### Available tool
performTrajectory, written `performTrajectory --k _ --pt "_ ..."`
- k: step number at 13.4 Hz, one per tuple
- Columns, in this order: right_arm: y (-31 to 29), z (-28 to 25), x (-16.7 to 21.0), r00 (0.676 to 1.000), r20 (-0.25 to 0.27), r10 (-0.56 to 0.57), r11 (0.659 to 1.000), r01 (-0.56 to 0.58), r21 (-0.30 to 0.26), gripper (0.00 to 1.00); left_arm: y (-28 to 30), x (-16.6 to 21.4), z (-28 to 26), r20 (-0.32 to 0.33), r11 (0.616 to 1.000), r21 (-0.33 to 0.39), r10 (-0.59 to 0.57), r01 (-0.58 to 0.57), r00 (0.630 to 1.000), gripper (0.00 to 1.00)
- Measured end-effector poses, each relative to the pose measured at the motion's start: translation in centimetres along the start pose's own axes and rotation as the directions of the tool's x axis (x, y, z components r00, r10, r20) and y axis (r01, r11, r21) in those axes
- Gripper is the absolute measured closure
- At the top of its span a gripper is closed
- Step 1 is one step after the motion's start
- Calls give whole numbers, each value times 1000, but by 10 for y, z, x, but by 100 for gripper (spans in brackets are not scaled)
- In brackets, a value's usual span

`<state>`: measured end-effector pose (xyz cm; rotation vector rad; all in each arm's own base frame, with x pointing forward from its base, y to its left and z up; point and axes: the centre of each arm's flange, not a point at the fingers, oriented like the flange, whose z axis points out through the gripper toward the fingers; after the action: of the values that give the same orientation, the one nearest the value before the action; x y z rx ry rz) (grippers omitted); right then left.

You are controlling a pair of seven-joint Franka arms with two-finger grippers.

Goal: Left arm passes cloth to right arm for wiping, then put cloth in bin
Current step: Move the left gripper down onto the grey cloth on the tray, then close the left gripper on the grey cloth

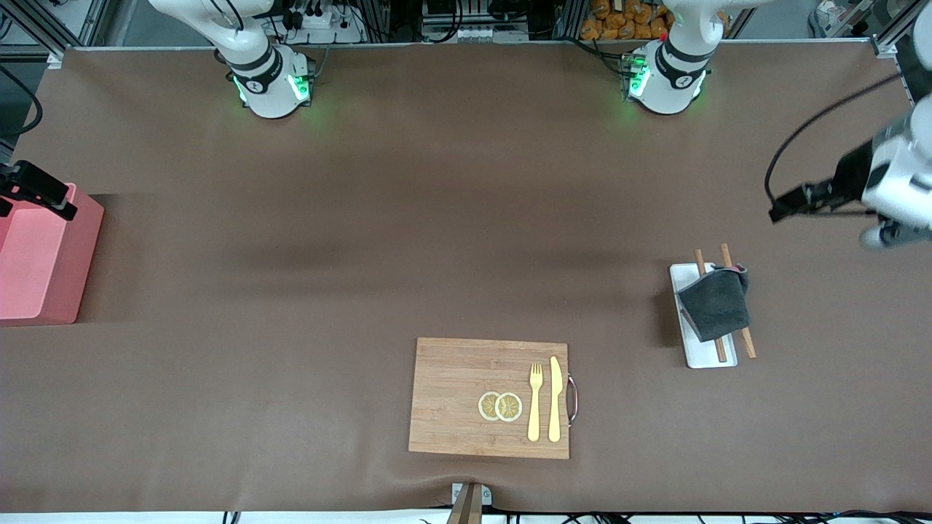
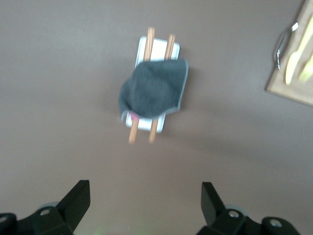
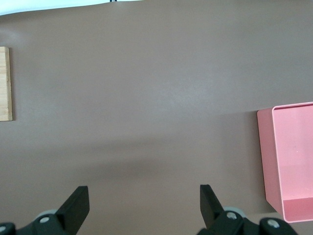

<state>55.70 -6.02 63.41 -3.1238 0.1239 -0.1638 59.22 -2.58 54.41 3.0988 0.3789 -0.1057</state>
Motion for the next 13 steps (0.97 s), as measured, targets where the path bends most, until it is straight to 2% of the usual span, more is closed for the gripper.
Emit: performTrajectory --k 4,8,10,13 --pt "0 1 0 1000 1 1 1000 -1 0 0 -9 52 89 -2 998 64 7 -6 1000 0" --pt "2 1 -1 1000 8 4 1000 -4 0 0 -4 79 158 12 998 58 17 -18 1000 0" --pt "3 2 -1 1000 11 6 1000 -6 0 0 -1 85 180 17 998 53 24 -25 1000 13" --pt "7 2 -1 1000 14 13 1000 -13 -1 0 0 90 201 26 998 50 29 -30 999 20"
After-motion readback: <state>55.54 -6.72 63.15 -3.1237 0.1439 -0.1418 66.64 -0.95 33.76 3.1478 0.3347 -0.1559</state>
